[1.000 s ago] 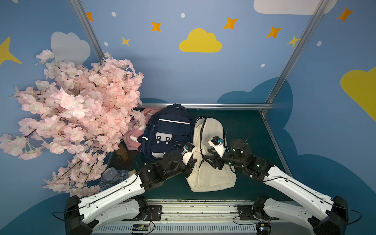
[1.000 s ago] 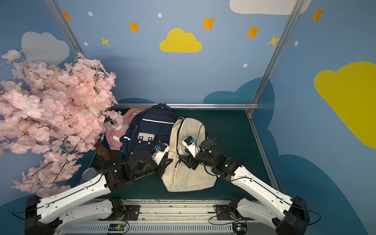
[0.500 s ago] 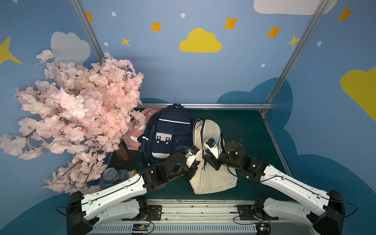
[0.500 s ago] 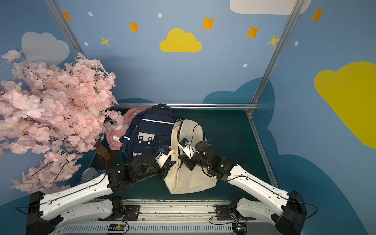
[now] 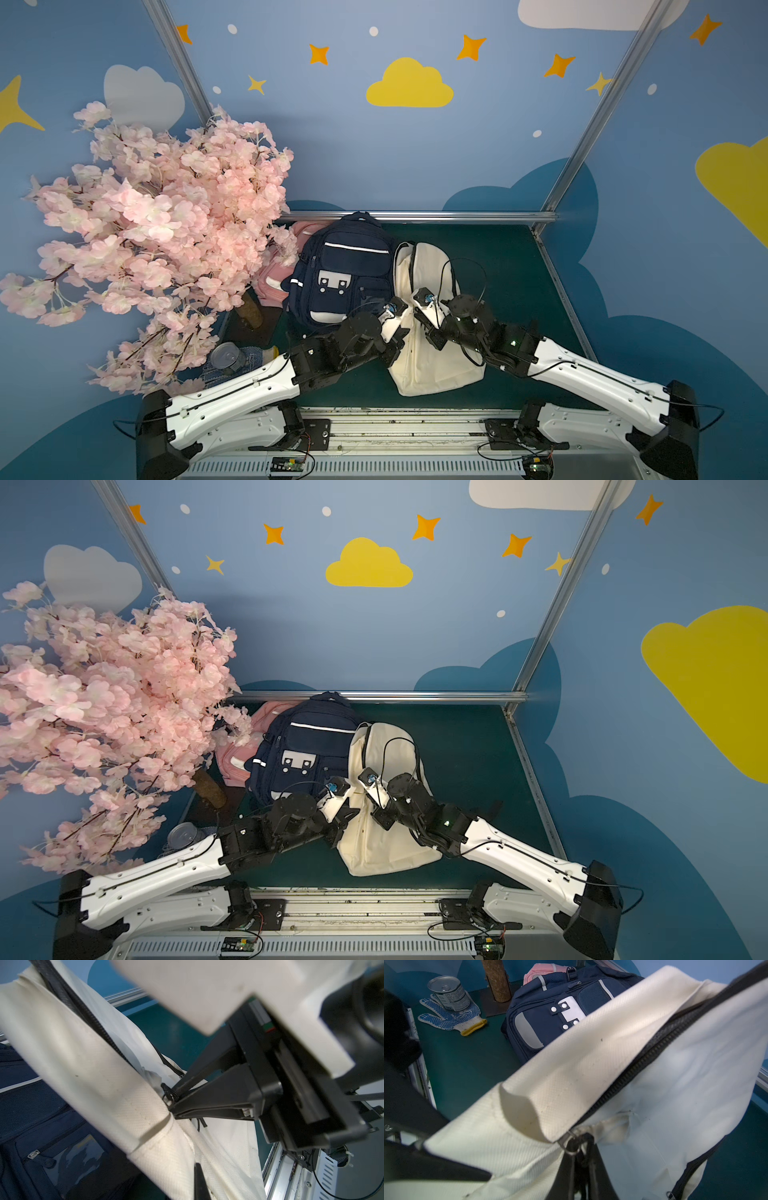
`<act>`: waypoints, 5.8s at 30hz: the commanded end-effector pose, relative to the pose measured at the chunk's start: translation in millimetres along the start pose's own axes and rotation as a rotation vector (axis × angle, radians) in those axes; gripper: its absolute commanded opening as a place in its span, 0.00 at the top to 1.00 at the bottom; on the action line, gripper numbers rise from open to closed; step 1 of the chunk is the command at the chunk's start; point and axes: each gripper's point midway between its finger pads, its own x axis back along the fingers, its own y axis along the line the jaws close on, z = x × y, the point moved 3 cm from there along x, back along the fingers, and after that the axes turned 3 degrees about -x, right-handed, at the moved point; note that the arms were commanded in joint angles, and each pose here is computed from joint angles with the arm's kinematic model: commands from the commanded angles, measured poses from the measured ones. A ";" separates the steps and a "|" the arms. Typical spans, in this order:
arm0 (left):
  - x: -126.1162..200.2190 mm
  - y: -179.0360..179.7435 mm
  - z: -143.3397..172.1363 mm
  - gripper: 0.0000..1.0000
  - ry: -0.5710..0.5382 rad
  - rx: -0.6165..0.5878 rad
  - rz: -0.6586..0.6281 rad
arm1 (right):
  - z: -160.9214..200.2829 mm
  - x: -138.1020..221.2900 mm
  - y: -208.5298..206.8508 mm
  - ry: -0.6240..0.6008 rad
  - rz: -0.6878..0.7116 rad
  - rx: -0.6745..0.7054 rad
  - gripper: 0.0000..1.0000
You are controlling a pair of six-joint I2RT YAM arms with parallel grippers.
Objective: Zip up the backpack
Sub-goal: Zip the zipper on the backpack.
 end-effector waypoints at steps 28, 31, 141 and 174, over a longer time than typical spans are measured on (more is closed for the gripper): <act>1.9 -14.8 -6.3 0.97 -0.019 0.010 0.078 | -22.4 11.3 -18.6 -0.053 0.075 -0.055 0.85; 1.6 -12.5 -4.6 0.96 -0.013 0.007 0.062 | -22.4 11.9 -21.1 -0.046 0.090 -0.060 0.88; -11.8 20.3 35.2 0.87 0.077 0.134 0.024 | -170.1 85.9 -146.9 -0.347 0.286 -0.390 1.00; 35.0 57.7 -112.7 0.45 -0.182 0.052 -0.071 | -192.1 82.3 -4.8 -0.443 -0.056 -0.019 1.00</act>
